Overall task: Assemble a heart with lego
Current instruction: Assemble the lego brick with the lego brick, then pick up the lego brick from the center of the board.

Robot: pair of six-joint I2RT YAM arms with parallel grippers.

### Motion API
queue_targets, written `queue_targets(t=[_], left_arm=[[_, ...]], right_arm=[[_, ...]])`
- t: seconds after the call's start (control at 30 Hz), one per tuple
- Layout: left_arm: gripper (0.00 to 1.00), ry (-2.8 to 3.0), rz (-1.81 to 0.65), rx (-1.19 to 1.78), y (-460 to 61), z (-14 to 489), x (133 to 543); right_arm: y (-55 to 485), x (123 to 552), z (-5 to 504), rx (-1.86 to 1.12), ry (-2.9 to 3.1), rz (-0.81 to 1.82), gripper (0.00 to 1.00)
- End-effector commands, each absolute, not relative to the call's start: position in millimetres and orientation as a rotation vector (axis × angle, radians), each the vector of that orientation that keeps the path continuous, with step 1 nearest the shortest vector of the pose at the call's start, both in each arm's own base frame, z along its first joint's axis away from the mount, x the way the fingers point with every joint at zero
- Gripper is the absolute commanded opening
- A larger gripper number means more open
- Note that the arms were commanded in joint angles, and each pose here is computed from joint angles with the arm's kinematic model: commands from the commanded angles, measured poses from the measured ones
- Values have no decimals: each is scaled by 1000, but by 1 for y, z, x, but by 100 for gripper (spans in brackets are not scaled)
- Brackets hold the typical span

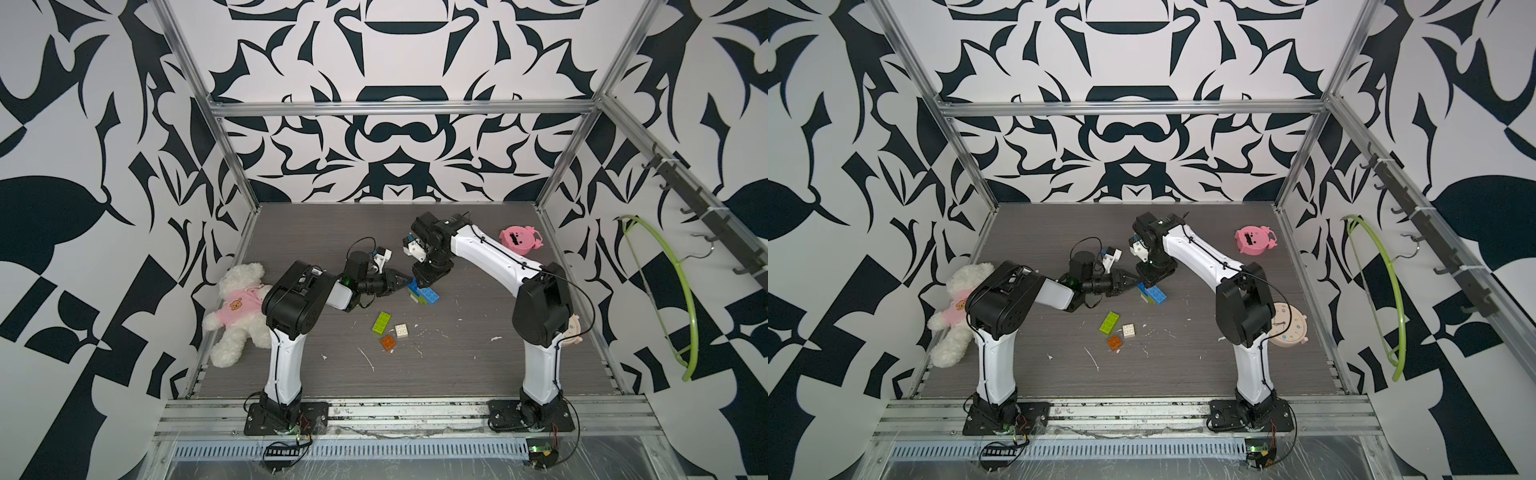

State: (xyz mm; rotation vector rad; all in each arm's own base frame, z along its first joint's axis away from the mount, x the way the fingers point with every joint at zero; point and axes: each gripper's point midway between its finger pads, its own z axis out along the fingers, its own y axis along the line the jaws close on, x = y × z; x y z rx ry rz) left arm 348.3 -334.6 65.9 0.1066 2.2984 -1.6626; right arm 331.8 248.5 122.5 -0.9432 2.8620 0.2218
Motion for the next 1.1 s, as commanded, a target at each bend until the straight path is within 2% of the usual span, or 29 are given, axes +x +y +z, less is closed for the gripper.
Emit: queue_targets(t=[0.0, 0.13, 0.27, 0.53, 0.7, 0.8, 1.0, 1.07], left_arm=[[39, 2344, -1613, 106, -329, 60, 342], [53, 2353, -1587, 110, -327, 61, 342], [61, 2353, -1567, 116, -324, 66, 343], [62, 2313, -1515, 104, -302, 94, 348], [62, 2322, -1443, 74, -279, 100, 347], [61, 2330, -1356, -34, -253, 93, 352], [60, 2266, -1244, -410, -179, 75, 357], [60, 2233, -1235, -465, -165, 74, 353]], right_arm=[[247, 331, 131, -942, 2835, 216, 48], [248, 332, 133, -943, 2824, 219, 48], [248, 330, 138, -943, 2813, 226, 48], [248, 321, 150, -930, 2745, 295, 48], [277, 281, 147, -1047, 2721, 440, 46], [311, 258, 132, -1082, 2723, 561, 46], [370, 242, 98, -809, 2771, 734, 47], [374, 243, 84, -730, 2810, 684, 48]])
